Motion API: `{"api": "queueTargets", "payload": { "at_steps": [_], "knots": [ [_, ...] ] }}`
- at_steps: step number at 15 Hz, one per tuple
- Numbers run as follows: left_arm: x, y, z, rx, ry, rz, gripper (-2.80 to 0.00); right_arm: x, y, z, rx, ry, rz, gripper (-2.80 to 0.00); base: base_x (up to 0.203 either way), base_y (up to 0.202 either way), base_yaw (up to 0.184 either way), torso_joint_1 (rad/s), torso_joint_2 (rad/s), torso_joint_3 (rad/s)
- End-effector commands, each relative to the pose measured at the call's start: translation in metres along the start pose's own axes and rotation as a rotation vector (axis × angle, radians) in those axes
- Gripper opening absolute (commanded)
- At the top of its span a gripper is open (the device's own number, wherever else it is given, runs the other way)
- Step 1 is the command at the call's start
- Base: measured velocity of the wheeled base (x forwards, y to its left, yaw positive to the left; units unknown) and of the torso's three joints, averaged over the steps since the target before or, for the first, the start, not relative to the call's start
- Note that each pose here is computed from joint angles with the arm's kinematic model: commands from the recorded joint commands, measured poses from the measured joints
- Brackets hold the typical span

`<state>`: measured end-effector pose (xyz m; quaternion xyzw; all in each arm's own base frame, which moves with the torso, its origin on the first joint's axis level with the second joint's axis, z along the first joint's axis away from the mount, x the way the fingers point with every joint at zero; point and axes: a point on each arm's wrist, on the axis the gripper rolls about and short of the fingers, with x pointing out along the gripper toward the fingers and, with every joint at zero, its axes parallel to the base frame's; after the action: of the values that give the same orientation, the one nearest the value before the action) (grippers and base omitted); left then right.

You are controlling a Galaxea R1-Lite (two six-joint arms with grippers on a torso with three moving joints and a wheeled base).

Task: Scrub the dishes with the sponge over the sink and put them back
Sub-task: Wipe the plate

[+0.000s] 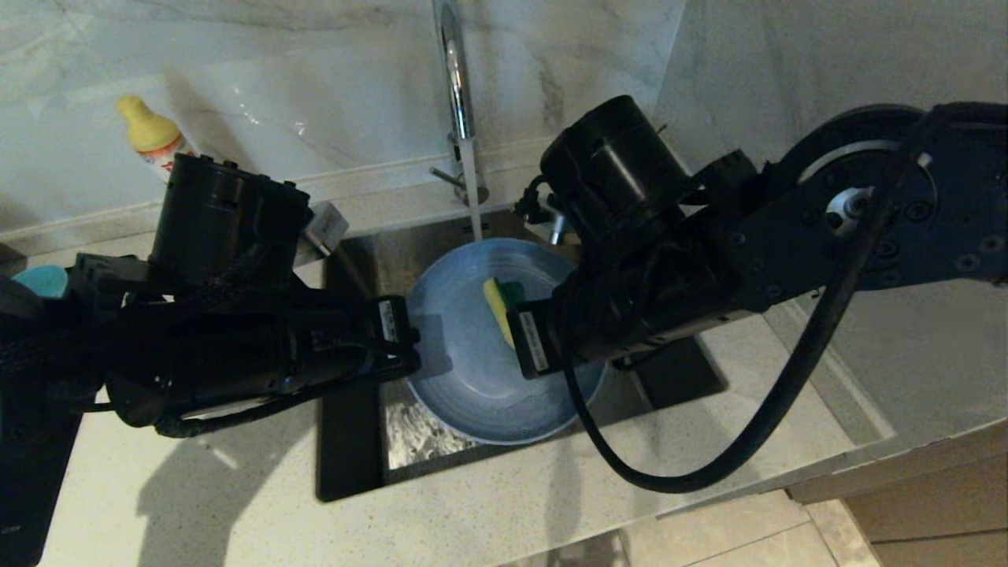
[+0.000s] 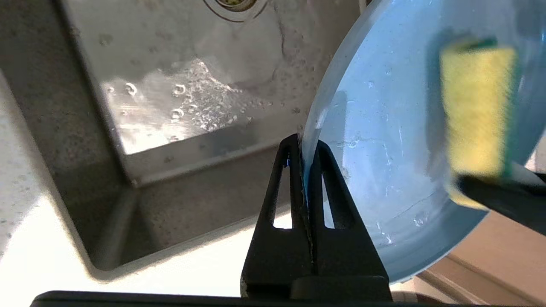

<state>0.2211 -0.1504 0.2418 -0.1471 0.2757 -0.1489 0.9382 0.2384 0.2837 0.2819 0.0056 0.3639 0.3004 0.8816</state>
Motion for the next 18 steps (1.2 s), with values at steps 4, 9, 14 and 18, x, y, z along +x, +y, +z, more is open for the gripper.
{"api": "queueTargets", "payload": {
  "at_steps": [4, 9, 14, 18],
  "knots": [
    [0.0, -0.005, -0.004, 0.002, 0.003, -0.03, -2.8, 0.02, 0.004, -0.007, -0.027, 0.039, -0.007, -2.8, 0.0, 0.0, 0.0, 0.0, 0.0, 0.0],
    [0.007, -0.006, -0.003, -0.009, -0.01, -0.025, -2.8, 0.018, 0.019, -0.013, -0.054, 0.049, 0.024, -2.8, 0.0, 0.0, 0.0, 0.0, 0.0, 0.0],
    [0.002, -0.01, 0.006, -0.019, -0.056, -0.053, -2.8, 0.012, 0.006, -0.008, -0.032, 0.048, -0.006, -2.8, 0.0, 0.0, 0.0, 0.0, 0.0, 0.0],
    [-0.002, -0.008, 0.004, -0.017, -0.052, -0.054, -2.8, 0.009, -0.014, 0.004, 0.005, -0.001, -0.034, -2.8, 0.0, 0.0, 0.0, 0.0, 0.0, 0.0]
  ]
}}
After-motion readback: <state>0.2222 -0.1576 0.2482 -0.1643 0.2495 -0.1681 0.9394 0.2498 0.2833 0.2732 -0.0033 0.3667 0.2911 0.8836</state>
